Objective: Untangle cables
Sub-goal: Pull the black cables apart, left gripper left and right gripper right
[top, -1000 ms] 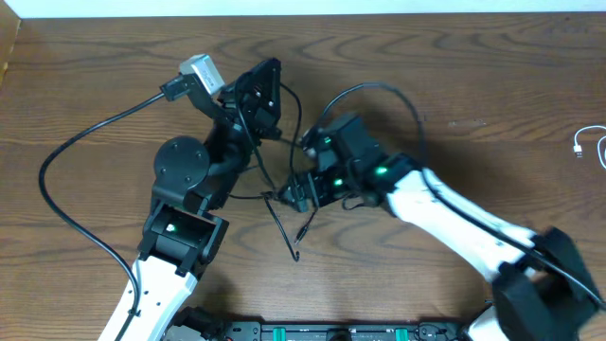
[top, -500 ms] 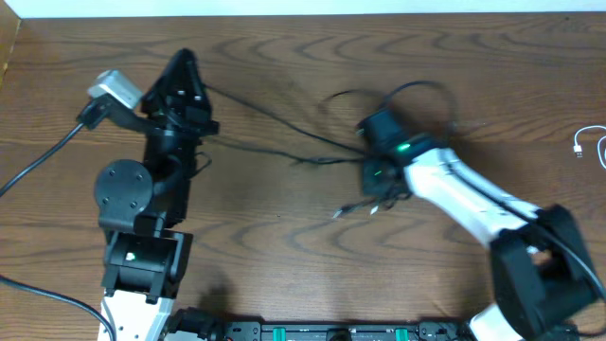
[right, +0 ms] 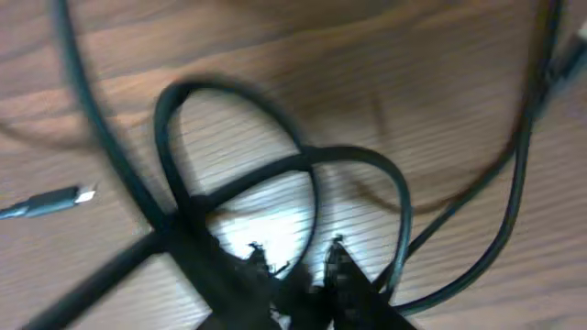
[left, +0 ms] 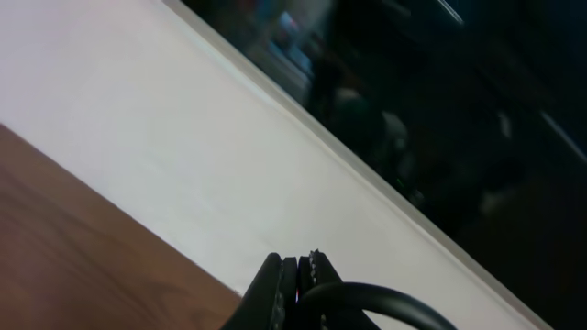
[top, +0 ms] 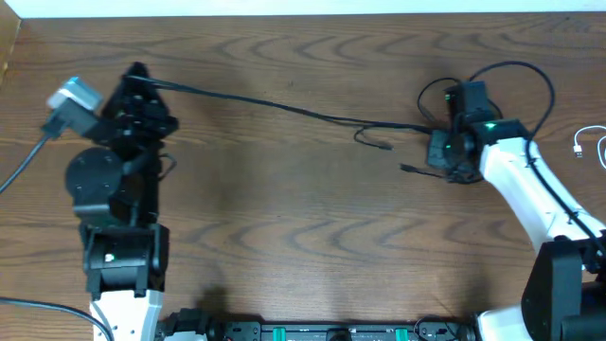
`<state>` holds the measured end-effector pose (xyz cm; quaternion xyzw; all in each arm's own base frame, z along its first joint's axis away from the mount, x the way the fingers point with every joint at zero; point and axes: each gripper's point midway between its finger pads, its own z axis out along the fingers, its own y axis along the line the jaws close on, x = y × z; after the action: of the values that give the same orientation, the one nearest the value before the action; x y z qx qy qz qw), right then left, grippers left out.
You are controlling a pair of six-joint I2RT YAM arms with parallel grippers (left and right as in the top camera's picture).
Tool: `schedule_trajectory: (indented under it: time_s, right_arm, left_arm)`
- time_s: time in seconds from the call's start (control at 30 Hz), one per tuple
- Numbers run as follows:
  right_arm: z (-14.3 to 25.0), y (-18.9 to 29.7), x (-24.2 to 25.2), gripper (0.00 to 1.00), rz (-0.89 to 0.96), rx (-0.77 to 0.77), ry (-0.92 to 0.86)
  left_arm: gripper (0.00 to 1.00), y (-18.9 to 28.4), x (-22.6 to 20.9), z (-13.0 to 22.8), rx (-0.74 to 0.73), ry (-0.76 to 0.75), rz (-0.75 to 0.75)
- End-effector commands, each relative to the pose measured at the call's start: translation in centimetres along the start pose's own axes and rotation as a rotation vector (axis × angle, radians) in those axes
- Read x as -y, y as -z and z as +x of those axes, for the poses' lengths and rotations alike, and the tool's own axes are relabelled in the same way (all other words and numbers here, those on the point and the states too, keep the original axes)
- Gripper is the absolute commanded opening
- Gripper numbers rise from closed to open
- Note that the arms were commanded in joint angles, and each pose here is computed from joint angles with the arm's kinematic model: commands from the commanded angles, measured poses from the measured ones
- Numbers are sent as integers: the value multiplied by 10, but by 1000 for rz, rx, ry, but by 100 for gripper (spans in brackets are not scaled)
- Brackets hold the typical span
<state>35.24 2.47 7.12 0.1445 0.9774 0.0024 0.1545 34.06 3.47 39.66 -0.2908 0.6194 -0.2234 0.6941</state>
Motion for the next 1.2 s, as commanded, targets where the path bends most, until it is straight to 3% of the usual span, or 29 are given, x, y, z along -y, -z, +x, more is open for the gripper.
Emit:
schedule_trajectory:
  time_s: [0.0, 0.13, 0.23, 0.57, 0.73, 0.87, 1.03, 1.17]
  right_arm:
    - [-9, -2, 36, 24, 111, 23, -52]
    - [-11, -2, 45, 30, 118, 23, -76]
    - [-11, -2, 45, 43, 119, 24, -76]
    - [-13, -2, 44, 53, 117, 31, -68]
    - [-14, -3, 43, 56, 109, 31, -45]
    - [0, -1, -7, 66, -179, -58, -25]
    - [15, 30, -90, 79, -655, -91, 198]
    - [29, 35, -123, 89, -734, -53, 402]
  left_arm:
    - [8, 10, -14, -45, 158, 6, -76]
    - [8, 14, -39, -58, 192, 53, -151]
    - [8, 16, -53, -60, 187, 53, -193]
    - [8, 19, -74, -52, 151, 55, -275]
    - [7, 22, -86, -56, 172, 153, -303]
    - [8, 17, -81, -29, 29, 174, -258]
    - [8, 15, -85, 22, -212, 225, -248]
    - [8, 13, -78, 55, -383, 272, -188]
